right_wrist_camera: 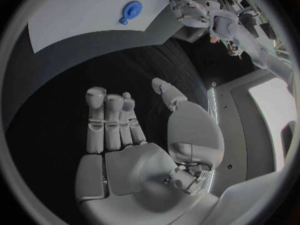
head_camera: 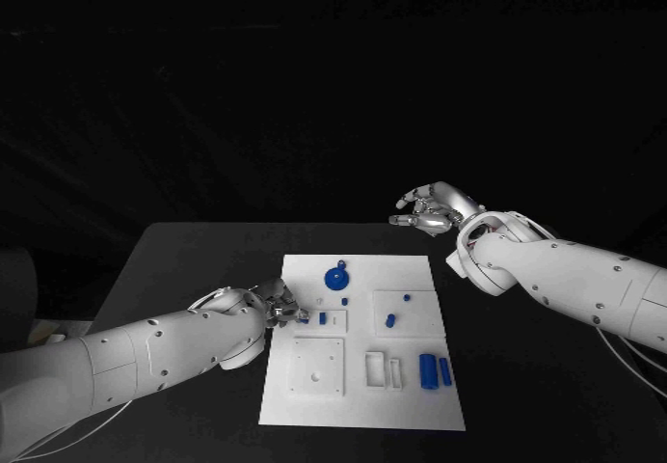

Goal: Assemble the parts on the task board

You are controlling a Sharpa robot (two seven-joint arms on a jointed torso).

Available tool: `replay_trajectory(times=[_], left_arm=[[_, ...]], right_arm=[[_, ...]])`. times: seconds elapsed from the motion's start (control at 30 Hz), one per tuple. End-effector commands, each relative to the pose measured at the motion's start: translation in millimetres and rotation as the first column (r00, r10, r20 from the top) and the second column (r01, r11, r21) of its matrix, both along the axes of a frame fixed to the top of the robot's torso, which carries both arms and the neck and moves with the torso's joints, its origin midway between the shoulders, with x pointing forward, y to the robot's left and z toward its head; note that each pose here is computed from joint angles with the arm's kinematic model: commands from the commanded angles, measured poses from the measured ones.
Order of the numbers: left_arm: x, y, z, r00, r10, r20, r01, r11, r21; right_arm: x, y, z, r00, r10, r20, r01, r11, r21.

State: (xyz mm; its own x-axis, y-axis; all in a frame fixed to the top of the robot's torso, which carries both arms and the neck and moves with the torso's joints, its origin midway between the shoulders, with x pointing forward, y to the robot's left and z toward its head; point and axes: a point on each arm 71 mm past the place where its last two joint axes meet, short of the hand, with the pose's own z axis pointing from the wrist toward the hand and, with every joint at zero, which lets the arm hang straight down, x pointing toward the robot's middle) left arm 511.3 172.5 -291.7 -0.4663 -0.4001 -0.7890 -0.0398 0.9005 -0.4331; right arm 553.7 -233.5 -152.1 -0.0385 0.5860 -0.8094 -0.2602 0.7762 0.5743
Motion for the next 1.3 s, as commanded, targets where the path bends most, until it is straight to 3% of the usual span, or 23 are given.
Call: replay_trajectory(times=[0.03,0.7,1.3], left_arm=[[-2.3,-1.2,-3.6,0.999,-0.019,-0.027,0.020,1.000,0.009],[-0.1,5.9,-4.1,1.000,-0.012,-0.027,0.012,1.000,0.020],[-2.0,4.6,-4.6,0.998,-0.045,-0.041,0.045,0.999,0.008]], right_arm=[[-0.3,1.4,-0.6,1.000,0.013,-0.005,-0.013,1.000,-0.005],[-0.2,1.1,-0.8,1.000,0.012,-0.006,-0.012,1.000,-0.006],[0.0,1.4,-1.0,1.000,0.013,-0.007,-0.013,1.000,-0.007]])
